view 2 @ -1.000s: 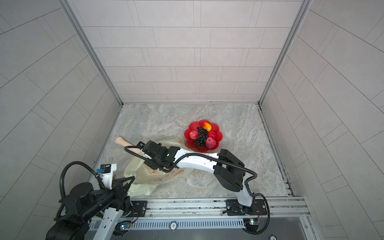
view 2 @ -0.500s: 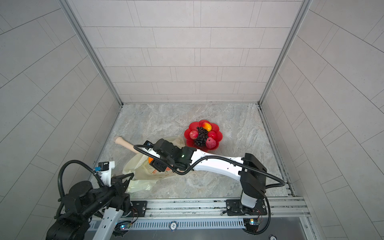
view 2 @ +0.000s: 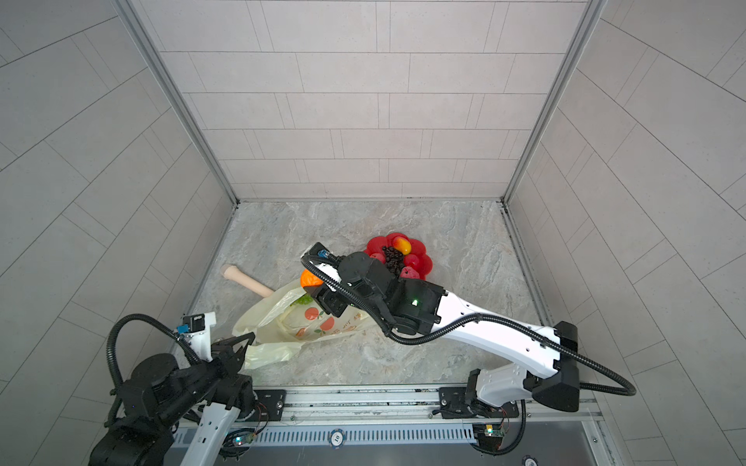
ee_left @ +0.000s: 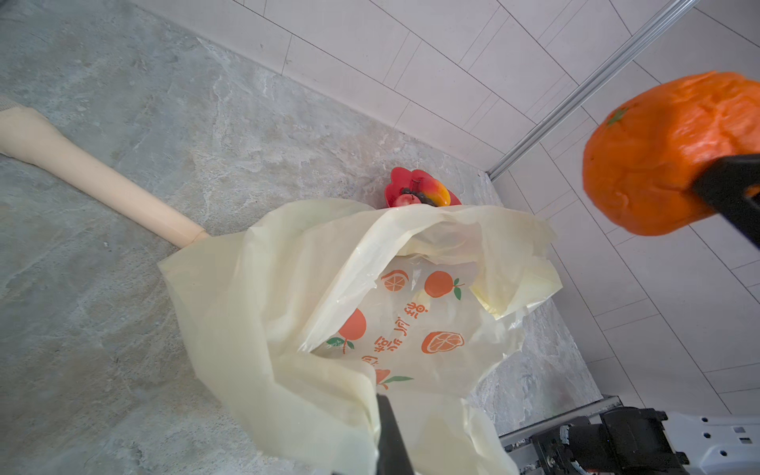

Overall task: Take fruits out of the plastic bag
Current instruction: Take out the fake fruit from the plastic bag, then place the fake fruit on the plate.

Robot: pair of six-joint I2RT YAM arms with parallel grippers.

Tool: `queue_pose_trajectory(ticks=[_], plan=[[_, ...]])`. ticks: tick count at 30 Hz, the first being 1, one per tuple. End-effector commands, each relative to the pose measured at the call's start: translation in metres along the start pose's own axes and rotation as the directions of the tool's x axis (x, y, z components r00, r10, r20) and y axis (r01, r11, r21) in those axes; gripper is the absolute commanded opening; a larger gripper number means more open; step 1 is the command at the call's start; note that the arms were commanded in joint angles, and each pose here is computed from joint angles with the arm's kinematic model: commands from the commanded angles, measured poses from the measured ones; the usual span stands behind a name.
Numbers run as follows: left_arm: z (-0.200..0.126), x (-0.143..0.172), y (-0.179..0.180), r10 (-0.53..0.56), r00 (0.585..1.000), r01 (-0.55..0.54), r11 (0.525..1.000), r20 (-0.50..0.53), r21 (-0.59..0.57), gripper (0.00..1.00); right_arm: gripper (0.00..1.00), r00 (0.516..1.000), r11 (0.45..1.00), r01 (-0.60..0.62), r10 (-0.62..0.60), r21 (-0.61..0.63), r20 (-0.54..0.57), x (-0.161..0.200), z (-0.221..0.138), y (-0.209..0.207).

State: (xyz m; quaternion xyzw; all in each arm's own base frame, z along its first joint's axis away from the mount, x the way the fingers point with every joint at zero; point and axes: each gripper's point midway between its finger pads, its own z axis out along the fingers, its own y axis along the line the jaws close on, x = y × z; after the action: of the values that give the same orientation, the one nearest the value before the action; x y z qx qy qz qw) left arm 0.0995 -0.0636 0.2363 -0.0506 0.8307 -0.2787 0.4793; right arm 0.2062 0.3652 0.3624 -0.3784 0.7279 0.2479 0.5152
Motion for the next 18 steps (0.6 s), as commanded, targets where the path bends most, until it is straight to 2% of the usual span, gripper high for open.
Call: queue_pose_trajectory(ticks=[1,4,10,18], plan=[[-0.003,-0.003,0.005,-0.016,0.999,0.017,0.999,0.028,-0.031,0.0,0.51,0.999,0.988,-0.004,-0.002,0.153,0.037,-0.016,-0.027,-0.034],[0.0,-0.004,0.006,-0.028,0.999,0.029,0.999,0.033,-0.032,0.0,0.51,0.998,0.971,-0.013,0.0,0.238,0.055,-0.016,-0.04,-0.058],[-0.001,-0.001,0.001,-0.008,1.0,0.008,1.0,0.018,0.0,0.0,0.51,0.991,0.934,-0.117,0.091,0.337,0.094,-0.008,-0.061,-0.108],[-0.004,0.002,0.001,-0.003,1.0,0.003,1.0,0.004,-0.007,0.0,0.51,0.978,0.879,-0.208,0.198,0.43,0.069,0.02,-0.062,-0.167]])
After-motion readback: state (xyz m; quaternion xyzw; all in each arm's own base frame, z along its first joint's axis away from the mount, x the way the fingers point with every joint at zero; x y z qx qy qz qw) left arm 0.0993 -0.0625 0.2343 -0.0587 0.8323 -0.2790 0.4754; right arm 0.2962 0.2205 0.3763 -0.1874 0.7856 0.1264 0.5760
